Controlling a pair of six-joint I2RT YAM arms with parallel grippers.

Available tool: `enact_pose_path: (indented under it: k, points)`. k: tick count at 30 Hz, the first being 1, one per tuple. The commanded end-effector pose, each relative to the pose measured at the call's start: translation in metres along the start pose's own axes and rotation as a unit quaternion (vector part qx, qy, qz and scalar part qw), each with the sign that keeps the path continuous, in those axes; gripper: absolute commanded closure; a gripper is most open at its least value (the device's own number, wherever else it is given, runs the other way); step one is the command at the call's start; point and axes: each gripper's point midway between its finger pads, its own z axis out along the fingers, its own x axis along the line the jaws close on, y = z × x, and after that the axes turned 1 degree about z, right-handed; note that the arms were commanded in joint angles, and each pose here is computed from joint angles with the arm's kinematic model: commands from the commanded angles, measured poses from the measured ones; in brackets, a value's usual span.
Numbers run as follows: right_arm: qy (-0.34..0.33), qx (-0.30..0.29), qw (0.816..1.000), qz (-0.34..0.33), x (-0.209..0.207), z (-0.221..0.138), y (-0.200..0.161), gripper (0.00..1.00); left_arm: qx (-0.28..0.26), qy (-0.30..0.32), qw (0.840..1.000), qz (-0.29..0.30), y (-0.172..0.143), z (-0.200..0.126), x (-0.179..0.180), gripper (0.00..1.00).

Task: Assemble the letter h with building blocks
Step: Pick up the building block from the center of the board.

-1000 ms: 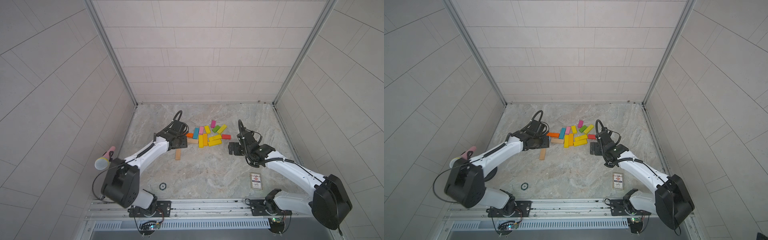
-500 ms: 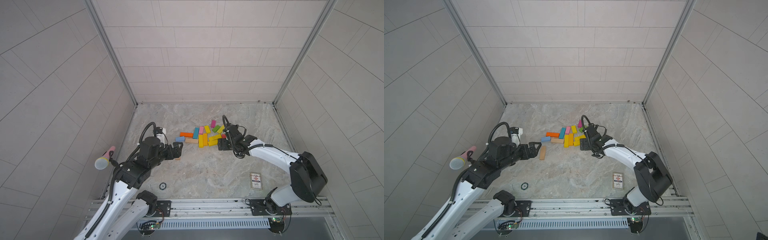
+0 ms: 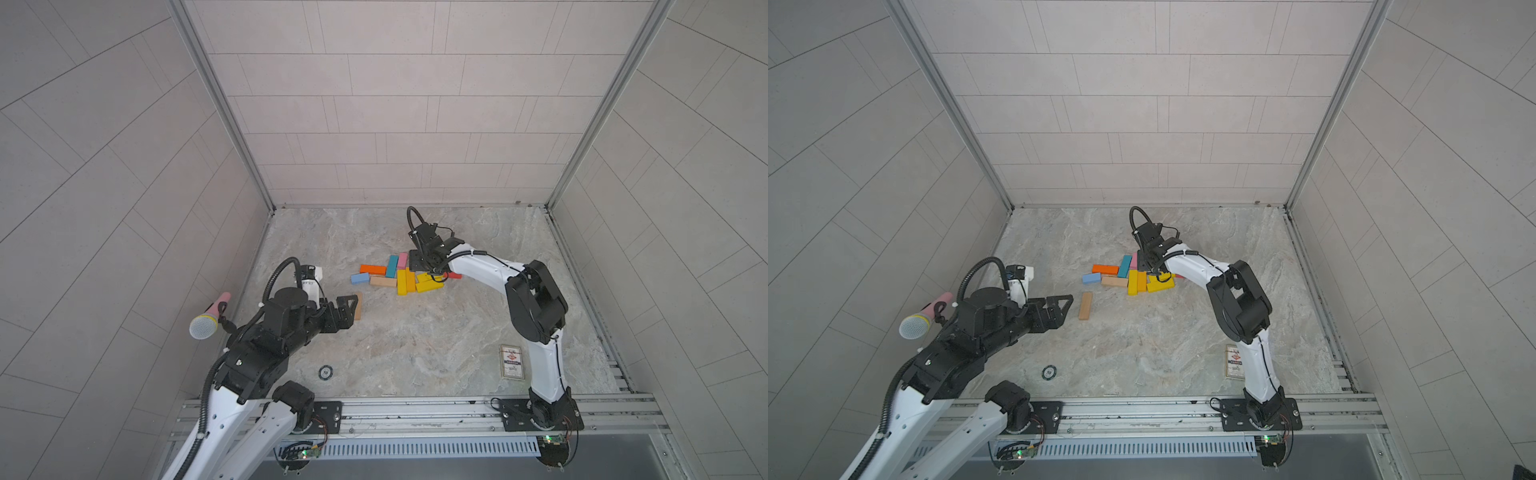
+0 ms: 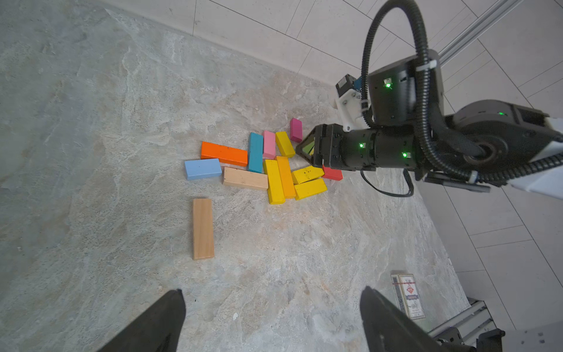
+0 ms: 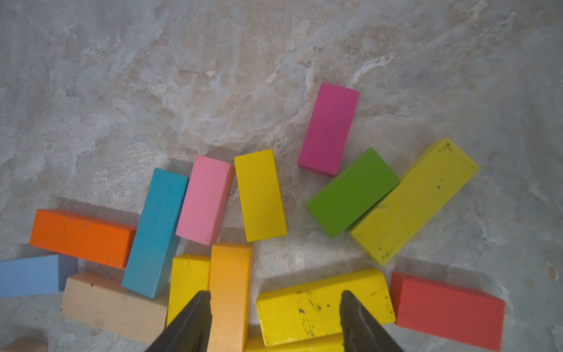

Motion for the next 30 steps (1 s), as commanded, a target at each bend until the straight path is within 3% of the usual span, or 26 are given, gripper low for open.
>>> enact_pose_path:
  k: [1, 10, 20, 30]
  points:
    - [-0.032, 0.003, 0.999, 0.031, -0.017, 0.007, 0.017, 0.3, 0.009, -0.016, 1.0, 0.01, -0.005, -0.005, -0.005, 0.03]
    - [-0.07, 0.005, 0.995, 0.072, -0.038, 0.049, 0.064, 0.32, 0.013, -0.038, 0.999, 0.016, -0.011, -0.015, -0.011, 0.03]
    - [-0.063, 0.025, 0.995, 0.08, -0.039, 0.084, 0.071, 0.36, 0.006, -0.036, 0.999, 0.031, -0.009, -0.029, -0.011, 0.03]
    - [-0.078, 0.048, 0.994, 0.06, -0.049, 0.096, 0.056, 0.57, 0.005, -0.029, 0.999, 0.035, -0.009, -0.03, -0.008, 0.03]
